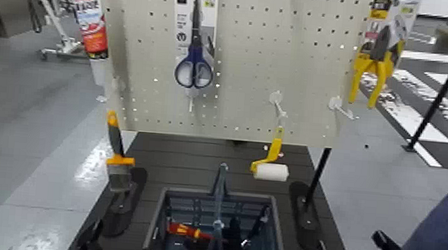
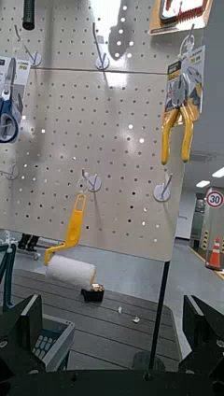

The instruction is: Put the yellow paint brush into the crate.

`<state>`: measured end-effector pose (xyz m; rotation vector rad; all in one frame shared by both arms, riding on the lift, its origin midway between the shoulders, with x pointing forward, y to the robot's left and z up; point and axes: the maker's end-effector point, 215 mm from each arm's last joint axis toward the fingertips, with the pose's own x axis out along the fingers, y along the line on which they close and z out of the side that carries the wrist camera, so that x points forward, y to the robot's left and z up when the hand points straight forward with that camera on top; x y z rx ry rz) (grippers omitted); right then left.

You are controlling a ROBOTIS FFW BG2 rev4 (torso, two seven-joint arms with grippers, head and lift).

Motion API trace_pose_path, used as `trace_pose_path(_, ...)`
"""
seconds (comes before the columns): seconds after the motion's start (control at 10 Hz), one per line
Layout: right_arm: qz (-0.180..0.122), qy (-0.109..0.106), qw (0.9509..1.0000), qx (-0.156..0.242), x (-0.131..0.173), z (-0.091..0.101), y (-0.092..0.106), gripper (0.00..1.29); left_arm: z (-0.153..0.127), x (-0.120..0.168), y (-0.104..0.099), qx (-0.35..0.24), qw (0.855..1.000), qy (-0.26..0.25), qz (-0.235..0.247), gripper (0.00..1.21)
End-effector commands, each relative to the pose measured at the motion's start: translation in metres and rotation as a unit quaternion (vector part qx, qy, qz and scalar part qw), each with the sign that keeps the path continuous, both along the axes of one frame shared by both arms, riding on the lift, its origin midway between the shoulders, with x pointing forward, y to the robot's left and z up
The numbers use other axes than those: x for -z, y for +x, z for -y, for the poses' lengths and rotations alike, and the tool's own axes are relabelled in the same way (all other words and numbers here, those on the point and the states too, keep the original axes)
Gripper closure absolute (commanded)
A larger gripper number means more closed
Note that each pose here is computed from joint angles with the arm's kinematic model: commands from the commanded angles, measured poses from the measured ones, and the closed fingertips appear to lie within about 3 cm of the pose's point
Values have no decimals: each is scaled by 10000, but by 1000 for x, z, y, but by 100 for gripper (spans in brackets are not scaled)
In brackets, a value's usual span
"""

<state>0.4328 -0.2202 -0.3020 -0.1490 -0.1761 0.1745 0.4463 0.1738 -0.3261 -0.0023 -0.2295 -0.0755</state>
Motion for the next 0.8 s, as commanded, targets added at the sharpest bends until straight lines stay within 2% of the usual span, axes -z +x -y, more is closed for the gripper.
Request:
trace_pose_path(0.1,-7,-2,10000,-2,0,0,0,16,-2,0,1,-27,10000,-4,-1,14)
trace_pose_path(0.3,-16,0,10000,-6,1,-1,1,16,-10,3,4,-66,9999,-98,-73,15)
trace_pose_path(0.5,-23,5,10000,1,1,-1,2,16,-37,4,20,35,9997,-158,-186,15)
trace_pose_path(0.8,-49,16,10000,-5,3,-2,2,16,-66,20,49,562,9942,-376,-834,14)
